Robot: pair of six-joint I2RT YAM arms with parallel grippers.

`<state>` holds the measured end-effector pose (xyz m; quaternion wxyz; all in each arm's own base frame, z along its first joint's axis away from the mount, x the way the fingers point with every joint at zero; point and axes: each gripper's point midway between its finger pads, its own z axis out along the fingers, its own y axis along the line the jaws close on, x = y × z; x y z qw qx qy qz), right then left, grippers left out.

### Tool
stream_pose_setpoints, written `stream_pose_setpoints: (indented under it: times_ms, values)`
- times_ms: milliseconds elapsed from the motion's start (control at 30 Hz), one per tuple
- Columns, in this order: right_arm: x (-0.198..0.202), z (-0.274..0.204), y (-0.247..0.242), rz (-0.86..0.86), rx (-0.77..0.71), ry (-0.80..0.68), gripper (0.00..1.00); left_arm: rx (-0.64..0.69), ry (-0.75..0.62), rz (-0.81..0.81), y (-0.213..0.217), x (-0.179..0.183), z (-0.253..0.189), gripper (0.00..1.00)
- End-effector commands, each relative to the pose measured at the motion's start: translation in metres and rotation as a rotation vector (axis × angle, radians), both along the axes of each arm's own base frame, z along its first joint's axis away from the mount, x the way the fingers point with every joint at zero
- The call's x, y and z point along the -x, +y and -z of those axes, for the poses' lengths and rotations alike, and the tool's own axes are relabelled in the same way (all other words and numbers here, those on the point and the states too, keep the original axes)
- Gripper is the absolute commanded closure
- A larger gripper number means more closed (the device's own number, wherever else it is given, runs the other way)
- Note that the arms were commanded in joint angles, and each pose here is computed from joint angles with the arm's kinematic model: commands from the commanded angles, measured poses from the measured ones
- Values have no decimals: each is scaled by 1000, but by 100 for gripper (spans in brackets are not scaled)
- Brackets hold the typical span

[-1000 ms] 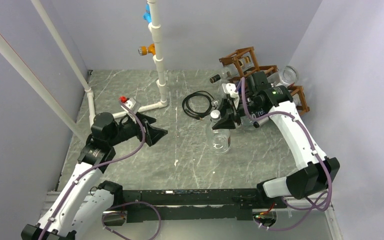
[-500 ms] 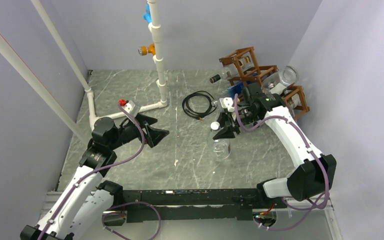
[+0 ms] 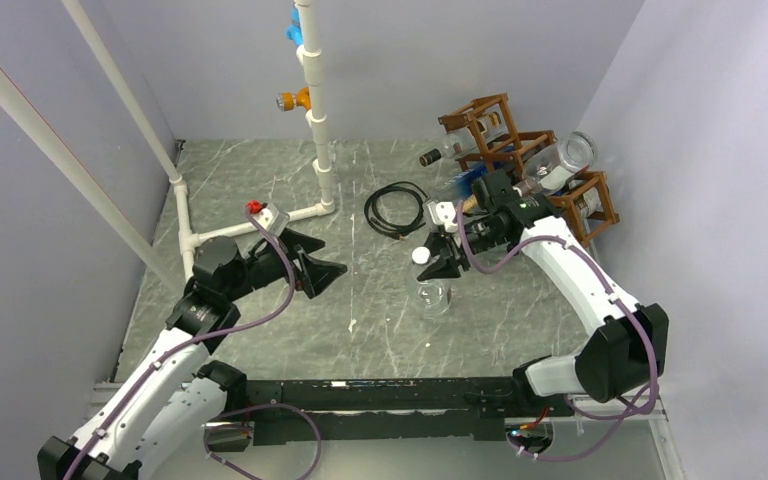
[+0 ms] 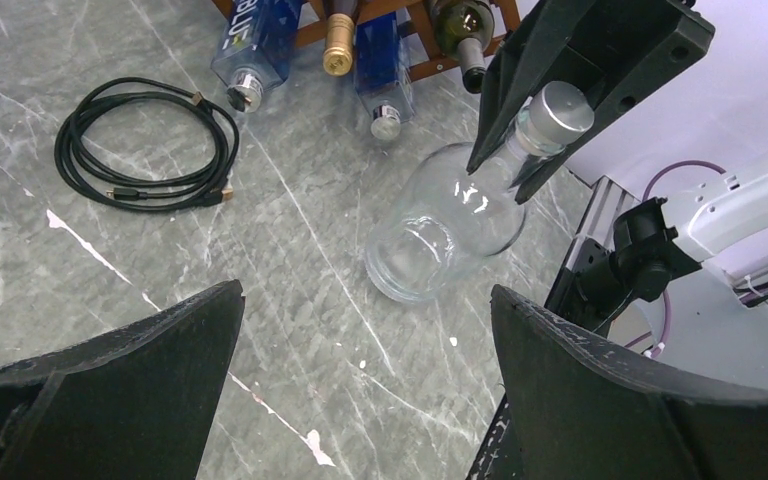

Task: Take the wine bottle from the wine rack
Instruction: Place the wine bottle at the center of the board.

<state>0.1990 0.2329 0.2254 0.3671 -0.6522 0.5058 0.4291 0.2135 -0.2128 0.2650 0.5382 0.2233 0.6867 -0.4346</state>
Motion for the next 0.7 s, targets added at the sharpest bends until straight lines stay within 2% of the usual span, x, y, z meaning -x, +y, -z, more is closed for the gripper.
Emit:
stream_pose_setpoints:
  times_ms: [0,167,433,533,667]
  values:
    - [-6,-27,21,-54,-112,-112,100,26,-50,-3,-4,-1,-12,1]
    - [-7,-14,25,-50,-92,-111,100,26,-55,-6,-5,1,-11,1]
    - [-5,7,22,-37,-75,-111,88,26,-49,5,-10,3,-8,1]
    - [-2,15,20,-41,-65,-112,75,26,-52,8,-12,3,-9,1]
    - [7,21,15,-67,-56,-122,51,31,-54,17,-16,5,-10,1]
